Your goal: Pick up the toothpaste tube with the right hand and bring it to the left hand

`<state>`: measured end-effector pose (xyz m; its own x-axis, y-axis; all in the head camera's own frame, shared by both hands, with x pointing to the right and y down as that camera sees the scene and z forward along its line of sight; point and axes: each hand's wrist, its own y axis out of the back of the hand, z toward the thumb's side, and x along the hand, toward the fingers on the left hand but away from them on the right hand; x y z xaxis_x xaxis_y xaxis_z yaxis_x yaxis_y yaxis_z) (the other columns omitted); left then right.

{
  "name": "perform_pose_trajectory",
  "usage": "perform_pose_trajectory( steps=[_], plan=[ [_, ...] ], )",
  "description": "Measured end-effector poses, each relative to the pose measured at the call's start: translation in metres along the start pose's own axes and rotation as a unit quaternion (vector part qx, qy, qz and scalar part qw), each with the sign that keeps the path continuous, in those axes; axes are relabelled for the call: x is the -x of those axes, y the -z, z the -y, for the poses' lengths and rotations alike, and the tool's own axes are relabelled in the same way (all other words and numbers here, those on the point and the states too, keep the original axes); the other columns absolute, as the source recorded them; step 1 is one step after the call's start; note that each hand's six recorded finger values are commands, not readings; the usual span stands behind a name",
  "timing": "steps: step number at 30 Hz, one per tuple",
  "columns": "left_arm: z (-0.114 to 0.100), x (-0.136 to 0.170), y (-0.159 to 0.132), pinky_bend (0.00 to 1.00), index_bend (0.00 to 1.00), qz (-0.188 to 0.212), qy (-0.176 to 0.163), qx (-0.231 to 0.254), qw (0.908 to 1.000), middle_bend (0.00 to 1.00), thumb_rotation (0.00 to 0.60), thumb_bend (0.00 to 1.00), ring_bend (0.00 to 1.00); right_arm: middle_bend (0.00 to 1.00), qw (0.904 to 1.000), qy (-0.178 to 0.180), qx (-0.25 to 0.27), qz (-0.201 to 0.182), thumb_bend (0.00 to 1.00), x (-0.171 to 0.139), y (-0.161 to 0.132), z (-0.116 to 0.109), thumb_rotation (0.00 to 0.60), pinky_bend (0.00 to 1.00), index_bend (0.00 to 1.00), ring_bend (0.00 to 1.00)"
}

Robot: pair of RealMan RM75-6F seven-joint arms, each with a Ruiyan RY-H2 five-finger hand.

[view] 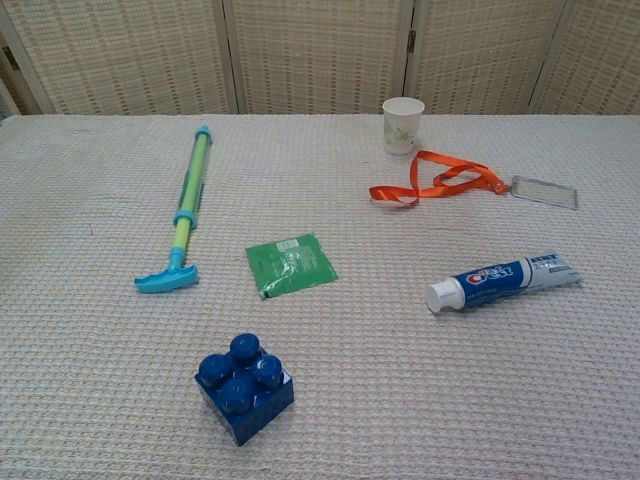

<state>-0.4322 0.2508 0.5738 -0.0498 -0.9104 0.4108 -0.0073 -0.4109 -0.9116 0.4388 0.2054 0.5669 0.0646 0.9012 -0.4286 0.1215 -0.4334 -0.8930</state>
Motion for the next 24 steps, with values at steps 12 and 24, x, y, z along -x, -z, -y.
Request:
perform_pose_trajectory(
  steps=[12, 24],
  plan=[
    [-0.001, 0.002, 0.001, 0.0, 0.0, -0.001, -0.001, 0.001, 1.0, 0.0, 0.6, 0.39, 0.0, 0.1, 1.0, -0.004, 0.0, -0.008, 0.29, 0.001, -0.003, 0.0, 0.6, 0.02, 0.0, 0.11],
    [0.001, 0.004, 0.0, 0.0, 0.0, 0.0, 0.001, 0.004, 1.0, 0.0, 0.6, 0.39, 0.0, 0.13, 0.9964, -0.05, -0.027, -0.062, 0.29, 0.026, -0.034, 0.016, 0.6, 0.07, 0.0, 0.17]
  ],
)
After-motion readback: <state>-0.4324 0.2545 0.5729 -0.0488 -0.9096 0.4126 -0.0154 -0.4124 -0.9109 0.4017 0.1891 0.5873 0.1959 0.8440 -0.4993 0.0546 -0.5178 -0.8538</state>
